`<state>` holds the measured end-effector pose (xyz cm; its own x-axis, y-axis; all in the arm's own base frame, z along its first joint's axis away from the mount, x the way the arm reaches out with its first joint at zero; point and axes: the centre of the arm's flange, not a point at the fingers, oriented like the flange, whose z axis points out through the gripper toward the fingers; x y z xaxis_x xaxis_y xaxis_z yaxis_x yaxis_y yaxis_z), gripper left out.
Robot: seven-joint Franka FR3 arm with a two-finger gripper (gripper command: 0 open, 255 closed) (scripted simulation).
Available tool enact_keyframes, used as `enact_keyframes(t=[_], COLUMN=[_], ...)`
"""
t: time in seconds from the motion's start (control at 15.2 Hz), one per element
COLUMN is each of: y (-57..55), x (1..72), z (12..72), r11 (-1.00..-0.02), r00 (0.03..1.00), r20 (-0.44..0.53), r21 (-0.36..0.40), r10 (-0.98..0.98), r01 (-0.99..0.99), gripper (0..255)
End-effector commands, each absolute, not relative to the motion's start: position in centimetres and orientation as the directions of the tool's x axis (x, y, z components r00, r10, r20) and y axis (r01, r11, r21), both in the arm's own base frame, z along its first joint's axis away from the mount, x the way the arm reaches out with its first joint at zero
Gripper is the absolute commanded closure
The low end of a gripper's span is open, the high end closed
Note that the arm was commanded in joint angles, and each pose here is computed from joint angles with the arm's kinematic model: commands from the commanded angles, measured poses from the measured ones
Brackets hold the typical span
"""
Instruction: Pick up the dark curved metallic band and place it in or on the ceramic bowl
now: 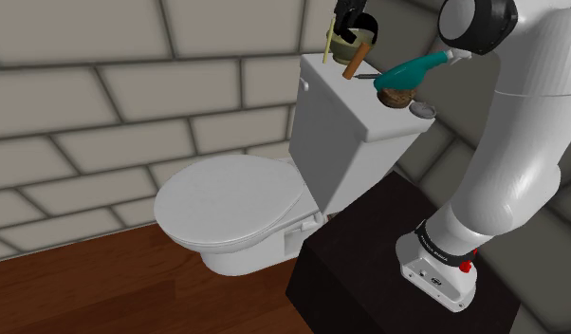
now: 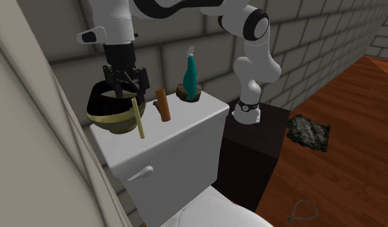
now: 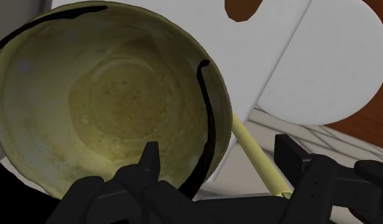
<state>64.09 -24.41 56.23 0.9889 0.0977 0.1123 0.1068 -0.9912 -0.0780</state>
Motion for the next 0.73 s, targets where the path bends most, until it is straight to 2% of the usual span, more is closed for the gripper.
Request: enact_keyframes(t=[0.0, 0.33, 0.66], y=[-24.4, -24.8, -24.8], x=[64.1, 63.6, 63.6], z=[56.2, 61.2, 61.2], r11=[-0.991, -0.991, -0.991], r00=[0.989, 0.989, 0.989], r20=[0.112, 0.112, 0.112], r21=[-0.078, -0.078, -0.078], r10=[0.098, 0.098, 0.098], r01=[0.107, 0.107, 0.107], gripper=[0, 0, 0])
